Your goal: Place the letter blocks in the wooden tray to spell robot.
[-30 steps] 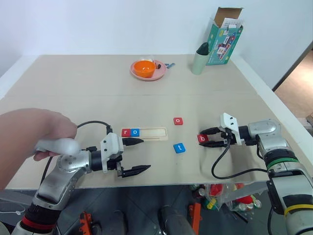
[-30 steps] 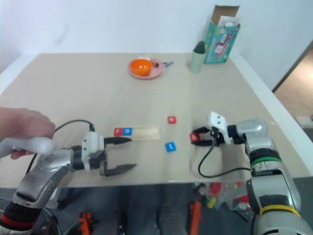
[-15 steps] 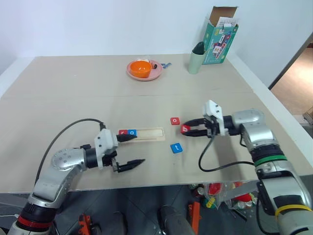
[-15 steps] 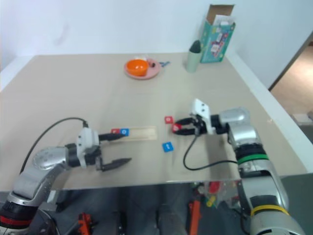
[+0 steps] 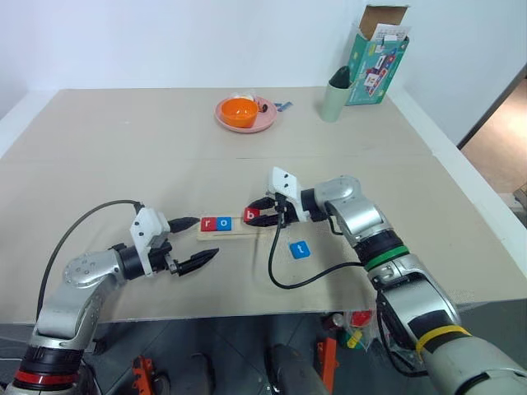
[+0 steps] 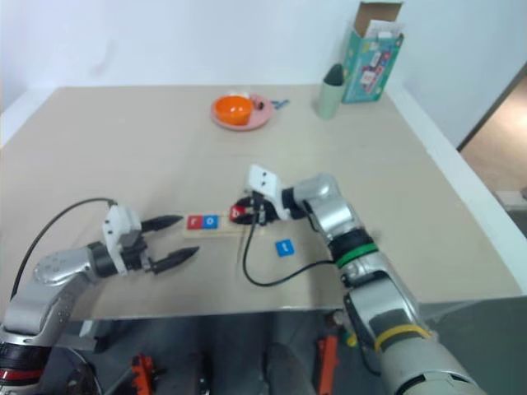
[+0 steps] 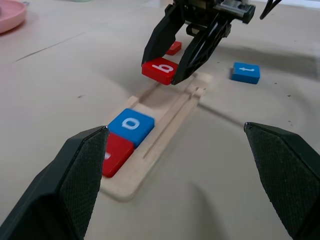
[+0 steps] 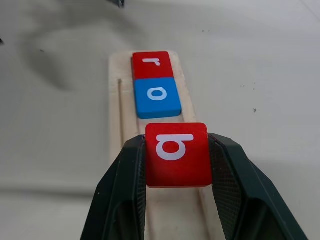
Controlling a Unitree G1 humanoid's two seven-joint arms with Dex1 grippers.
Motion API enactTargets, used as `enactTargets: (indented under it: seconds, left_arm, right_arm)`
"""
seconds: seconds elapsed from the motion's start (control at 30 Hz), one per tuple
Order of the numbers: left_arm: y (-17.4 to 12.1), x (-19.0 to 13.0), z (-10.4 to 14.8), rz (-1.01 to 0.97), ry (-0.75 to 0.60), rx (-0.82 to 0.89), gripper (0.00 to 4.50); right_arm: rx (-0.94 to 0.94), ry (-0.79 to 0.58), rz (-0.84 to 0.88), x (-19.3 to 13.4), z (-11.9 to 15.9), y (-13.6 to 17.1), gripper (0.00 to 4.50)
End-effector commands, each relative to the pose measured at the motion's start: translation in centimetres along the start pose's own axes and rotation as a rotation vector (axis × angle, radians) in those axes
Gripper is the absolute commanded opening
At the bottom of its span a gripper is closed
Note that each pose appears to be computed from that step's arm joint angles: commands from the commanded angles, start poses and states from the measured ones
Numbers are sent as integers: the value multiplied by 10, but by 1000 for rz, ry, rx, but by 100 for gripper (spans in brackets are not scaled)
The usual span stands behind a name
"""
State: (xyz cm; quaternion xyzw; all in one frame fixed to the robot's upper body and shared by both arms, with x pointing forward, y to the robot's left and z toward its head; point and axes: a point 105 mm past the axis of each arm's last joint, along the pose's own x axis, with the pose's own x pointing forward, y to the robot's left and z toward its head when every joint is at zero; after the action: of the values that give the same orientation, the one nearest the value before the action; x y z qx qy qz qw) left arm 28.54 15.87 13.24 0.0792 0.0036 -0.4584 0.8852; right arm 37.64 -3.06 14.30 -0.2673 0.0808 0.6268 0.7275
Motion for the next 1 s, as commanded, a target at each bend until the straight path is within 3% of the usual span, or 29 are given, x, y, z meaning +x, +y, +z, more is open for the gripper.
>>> enactTargets:
  seconds: [0.03,1.0]
  left_arm:
    - [2,-5,8,16,-30,20,450]
    - [-5,-2,4,12,-24,23,450]
  right_arm:
    - [-73,-12,19,5,15,-2,120]
    - [-95,-12,55,29,14,6,120]
